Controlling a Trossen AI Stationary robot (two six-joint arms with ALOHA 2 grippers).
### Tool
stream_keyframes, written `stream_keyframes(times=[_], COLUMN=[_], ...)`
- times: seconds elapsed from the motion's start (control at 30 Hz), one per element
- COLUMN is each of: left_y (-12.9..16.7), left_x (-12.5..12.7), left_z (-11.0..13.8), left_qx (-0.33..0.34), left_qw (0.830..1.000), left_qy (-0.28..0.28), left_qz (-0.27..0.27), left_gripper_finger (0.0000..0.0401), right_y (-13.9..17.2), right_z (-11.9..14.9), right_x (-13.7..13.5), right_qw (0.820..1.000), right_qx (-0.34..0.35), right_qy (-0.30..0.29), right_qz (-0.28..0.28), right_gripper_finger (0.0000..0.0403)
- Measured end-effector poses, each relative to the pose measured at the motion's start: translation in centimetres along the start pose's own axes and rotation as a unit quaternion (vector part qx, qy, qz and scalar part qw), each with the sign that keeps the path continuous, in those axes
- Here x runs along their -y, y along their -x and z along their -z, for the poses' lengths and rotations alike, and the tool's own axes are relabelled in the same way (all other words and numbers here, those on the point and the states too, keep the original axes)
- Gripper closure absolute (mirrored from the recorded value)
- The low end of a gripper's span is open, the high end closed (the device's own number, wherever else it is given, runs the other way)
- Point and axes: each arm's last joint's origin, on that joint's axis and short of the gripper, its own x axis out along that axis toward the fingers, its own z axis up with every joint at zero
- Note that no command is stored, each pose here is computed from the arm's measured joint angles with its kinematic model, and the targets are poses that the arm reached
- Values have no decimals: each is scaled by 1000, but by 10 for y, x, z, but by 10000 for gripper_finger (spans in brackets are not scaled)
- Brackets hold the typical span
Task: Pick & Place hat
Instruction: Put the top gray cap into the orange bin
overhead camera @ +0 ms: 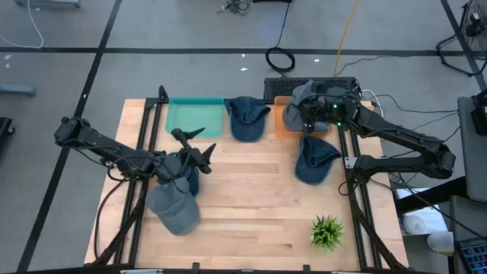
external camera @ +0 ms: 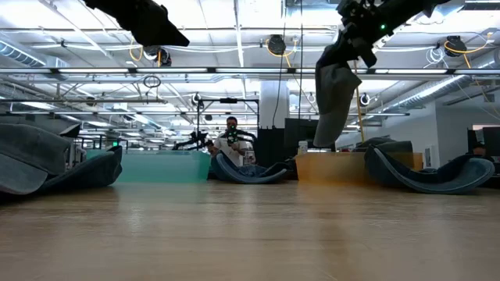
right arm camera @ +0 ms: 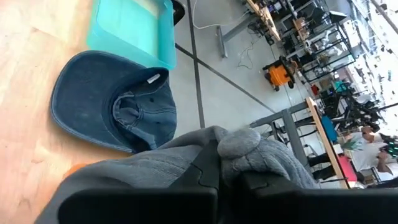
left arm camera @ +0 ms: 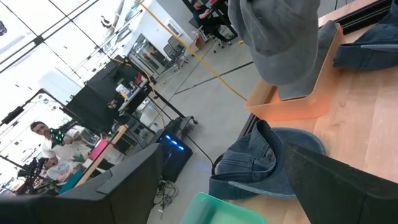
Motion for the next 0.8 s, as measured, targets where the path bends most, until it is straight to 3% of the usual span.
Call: stream_keyframes(times=[0.2,0.4,0.8], left_y=[-4,-5,-5], left_x=[-2,-2,-2], left_z=[1,2,2], left_qx=[-2,-5,-5], left_qw=[1000,1000,1000], left_qy=[14,12,7], left_qz=[0,-2,-3], left_gripper_finger=[66,66,66], right_y=[-21,-30,-31], right_z=[0,1,6], right_x=[-4,-7,-3], right_qw=[996,991,990], right_qx=[-62,-74,-83], right_qy=[41,104,106], right_qz=[42,32,38], right_gripper_finger=[403,403,403])
